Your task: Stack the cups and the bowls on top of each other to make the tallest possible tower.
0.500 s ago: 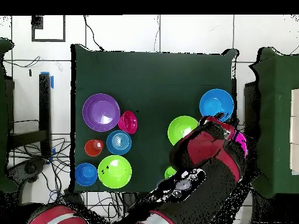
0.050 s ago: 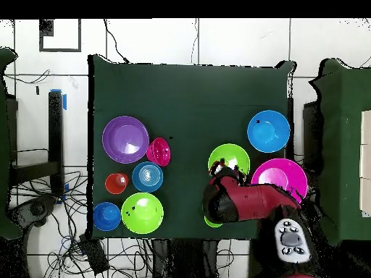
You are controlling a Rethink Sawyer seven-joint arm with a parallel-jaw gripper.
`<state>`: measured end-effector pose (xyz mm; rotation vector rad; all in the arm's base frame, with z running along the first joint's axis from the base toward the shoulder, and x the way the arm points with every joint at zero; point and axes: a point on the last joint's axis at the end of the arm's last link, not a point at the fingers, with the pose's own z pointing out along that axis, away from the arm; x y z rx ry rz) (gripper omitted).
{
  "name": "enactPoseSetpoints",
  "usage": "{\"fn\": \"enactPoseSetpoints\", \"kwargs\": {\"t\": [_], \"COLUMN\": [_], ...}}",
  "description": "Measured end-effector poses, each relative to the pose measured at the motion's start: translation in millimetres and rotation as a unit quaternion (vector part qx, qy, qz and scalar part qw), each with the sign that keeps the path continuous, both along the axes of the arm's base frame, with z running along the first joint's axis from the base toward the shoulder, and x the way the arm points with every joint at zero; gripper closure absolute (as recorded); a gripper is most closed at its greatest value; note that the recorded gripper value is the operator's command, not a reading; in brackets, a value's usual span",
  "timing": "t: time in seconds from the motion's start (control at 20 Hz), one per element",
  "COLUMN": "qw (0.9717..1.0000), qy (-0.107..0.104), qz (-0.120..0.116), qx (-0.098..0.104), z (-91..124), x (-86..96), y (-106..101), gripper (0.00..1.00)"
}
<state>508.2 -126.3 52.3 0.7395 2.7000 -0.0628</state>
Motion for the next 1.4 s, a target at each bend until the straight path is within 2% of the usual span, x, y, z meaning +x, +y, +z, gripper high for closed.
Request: {"fn": "enactPoseSetpoints", "kwargs": {"t": [0.05,0.1,0.15,0.2,0.25,0.3,0.35,0.45,0.5,0.65,0.75,0.85,1.05,1.25,1.3,1.4], "qw": [0.9992,0.9975,0.9947,0.9902,0.9883,0.9832,0.9792,0.9737,0.9676,0.9621,0.9620,0.9638,0.9708,0.9747,0.9765,0.9779], "qy": [-0.004,-0.016,-0.028,-0.049,-0.056,-0.072,-0.083,-0.095,-0.108,-0.116,-0.116,-0.111,-0.100,-0.099,-0.099,-0.098], "qz": [-0.015,-0.035,-0.055,-0.088,-0.101,-0.131,-0.153,-0.179,-0.205,-0.226,-0.227,-0.221,-0.192,-0.166,-0.154,-0.145], "qx": [0.037,0.059,0.082,0.097,0.100,0.104,0.105,0.104,0.100,0.098,0.097,0.098,0.103,0.112,0.114,0.114], "z": [6,15,25,38,42,53,61,72,86,107,116,129,138,141,142,143], "x": [-3.4,-5.9,-8.5,-14.2,-16.9,-24.7,-30.4,-38.6,-48.9,-57.6,-59.4,-58.7,-53.2,-46.6,-44.7,-43.8], "y": [-2,-19,-36,-71,-85,-118,-141,-169,-199,-220,-224,-222,-204,-184,-175,-169], "gripper": [0.00,0.00,0.00,0.00,0.00,0.00,0.00,0.00,0.00,0.00,0.00,0.00,0.00,0.00,0.00,0.00]}}
